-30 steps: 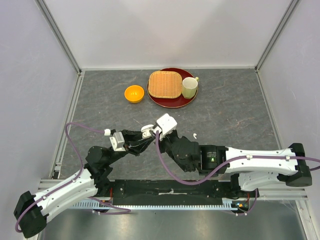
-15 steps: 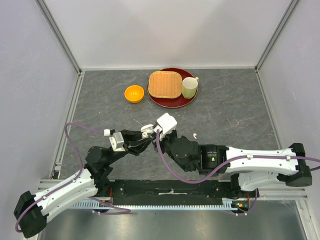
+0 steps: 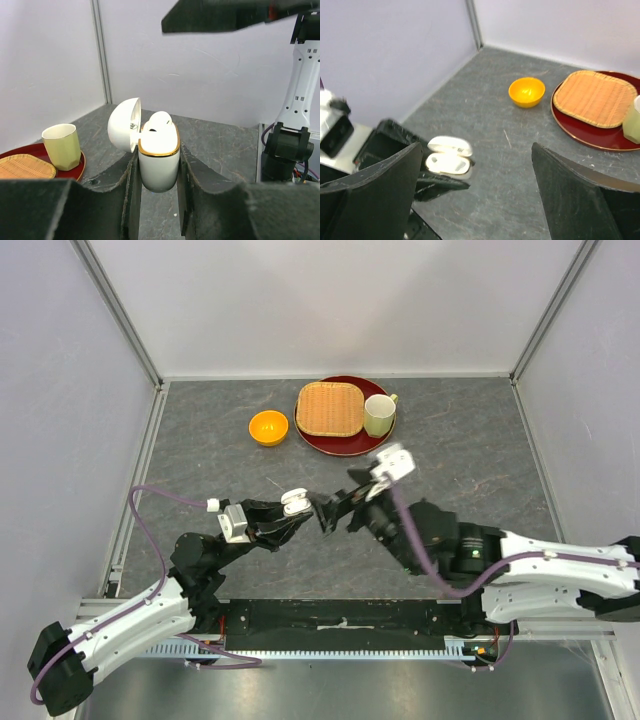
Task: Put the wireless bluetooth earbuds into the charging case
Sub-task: Place the earbud in the charging case, then pick up the earbud from the center of the board.
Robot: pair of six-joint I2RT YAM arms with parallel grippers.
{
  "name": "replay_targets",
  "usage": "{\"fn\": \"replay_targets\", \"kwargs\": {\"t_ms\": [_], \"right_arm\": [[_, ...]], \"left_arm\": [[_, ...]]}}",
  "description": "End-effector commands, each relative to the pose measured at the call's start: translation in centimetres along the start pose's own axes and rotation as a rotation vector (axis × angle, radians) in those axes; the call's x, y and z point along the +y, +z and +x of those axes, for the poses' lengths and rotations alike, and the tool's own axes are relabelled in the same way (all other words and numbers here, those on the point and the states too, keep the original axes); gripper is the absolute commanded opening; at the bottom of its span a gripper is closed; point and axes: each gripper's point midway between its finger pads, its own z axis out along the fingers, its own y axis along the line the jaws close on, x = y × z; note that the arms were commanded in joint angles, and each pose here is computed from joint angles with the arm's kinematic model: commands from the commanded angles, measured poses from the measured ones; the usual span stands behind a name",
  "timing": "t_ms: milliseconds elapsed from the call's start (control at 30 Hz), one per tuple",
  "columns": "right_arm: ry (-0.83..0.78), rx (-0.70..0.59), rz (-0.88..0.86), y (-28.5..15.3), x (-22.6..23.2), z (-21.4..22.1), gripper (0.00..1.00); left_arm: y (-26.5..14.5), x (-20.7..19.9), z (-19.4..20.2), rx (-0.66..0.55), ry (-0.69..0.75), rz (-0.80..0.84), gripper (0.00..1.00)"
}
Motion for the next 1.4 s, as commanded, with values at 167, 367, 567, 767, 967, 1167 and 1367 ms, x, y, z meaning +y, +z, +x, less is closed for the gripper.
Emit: {"fn": "replay_targets", "kwargs": {"t_ms": [167,367,567,767,967,1167,1367], "right_arm": [[0.326,-0.223,0.363,-3.7,-11.4,-4.2,0.98],[0.417,-0.209,0.657,-6.2,-19.4,-1.2,0.98],[0.351,-0.038,0.648,-4.3,-20.6,2.2,0.98],[0.532,0.250,0.621,-0.6,-23.6,8.4,0.98],[0.608,0.516,0.596,1.4,-26.3,14.8,0.98],[0.526,0.609,0.596,1.5,-26.9,16.9,0.98],[0.480,0.597,0.617,1.0,-27.9,18.1,0.98]], "left_arm": [[0.1,0.1,-1.8,-0.064,0.020,-0.009,0.02],[0.1,0.0,-2.5,-0.076,0.012,-0.006,0.02],[0.0,-0.1,-2.0,-0.049,0.005,-0.004,0.02],[-0.2,-0.1,-2.0,-0.050,-0.014,-0.011,0.02],[-0.5,0.0,-2.4,-0.051,-0.005,-0.025,0.02],[-0.7,0.2,-1.8,-0.039,-0.003,-0.037,0.02],[-0.4,0.3,-1.7,-0.029,0.007,-0.029,0.02]]}}
